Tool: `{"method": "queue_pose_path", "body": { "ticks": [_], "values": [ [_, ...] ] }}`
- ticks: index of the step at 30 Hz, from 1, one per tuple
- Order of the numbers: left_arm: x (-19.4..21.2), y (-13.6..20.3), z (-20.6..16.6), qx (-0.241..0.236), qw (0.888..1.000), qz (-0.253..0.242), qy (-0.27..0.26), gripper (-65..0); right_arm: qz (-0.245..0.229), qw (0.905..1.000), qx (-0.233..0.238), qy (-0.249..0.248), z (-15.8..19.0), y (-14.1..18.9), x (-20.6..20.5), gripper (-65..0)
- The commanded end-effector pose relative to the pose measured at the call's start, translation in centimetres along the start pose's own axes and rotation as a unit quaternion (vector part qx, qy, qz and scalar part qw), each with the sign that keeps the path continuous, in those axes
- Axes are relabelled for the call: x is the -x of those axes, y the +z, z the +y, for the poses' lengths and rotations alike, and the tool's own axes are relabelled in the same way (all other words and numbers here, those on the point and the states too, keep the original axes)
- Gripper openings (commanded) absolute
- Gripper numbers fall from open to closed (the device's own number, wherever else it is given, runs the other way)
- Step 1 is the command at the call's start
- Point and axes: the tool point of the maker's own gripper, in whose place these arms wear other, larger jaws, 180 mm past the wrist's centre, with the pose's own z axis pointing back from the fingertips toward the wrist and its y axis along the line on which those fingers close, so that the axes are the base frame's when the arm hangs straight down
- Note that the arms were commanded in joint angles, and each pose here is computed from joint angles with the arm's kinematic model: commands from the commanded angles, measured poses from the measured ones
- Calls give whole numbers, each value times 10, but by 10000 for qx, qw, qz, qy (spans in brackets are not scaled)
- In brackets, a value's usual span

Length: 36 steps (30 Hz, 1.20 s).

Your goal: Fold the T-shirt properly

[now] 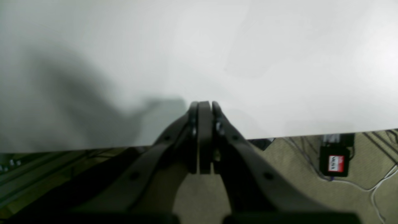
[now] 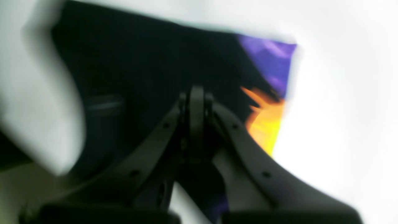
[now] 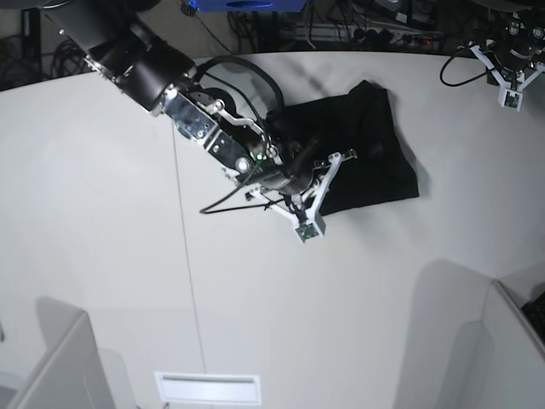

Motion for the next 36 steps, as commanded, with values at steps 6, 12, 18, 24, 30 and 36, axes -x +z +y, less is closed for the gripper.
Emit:
{"method": "queue_pose_path", "body": {
  "ticks": [6, 12, 18, 24, 30, 36],
  "values": [
    [-5, 3, 6, -71, 9999, -77, -65, -650, 453, 9969, -632, -110, 44, 25, 35, -650],
    [-16, -3, -5, 64, 9997, -187, -107, -650, 824, 9953, -509, 80, 46, 3, 69, -650],
    [-15, -3, -7, 84, 9998, -191, -56, -650, 1082, 9919, -570, 331, 64, -15, 95, -650],
    [-13, -4, -8, 92, 9998, -177, -47, -650, 1068, 9866, -822, 924, 92, -15, 91, -650],
    [-15, -4, -9, 117, 9997, -203, -25, -650, 1297, 9794, -832, 1303, 120, -37, 93, -650],
    [-12, -4, -7, 95, 9998, -179, 18, -650, 1164, 9713, -1000, 1815, 134, -45, 97, -650]
  ]
}}
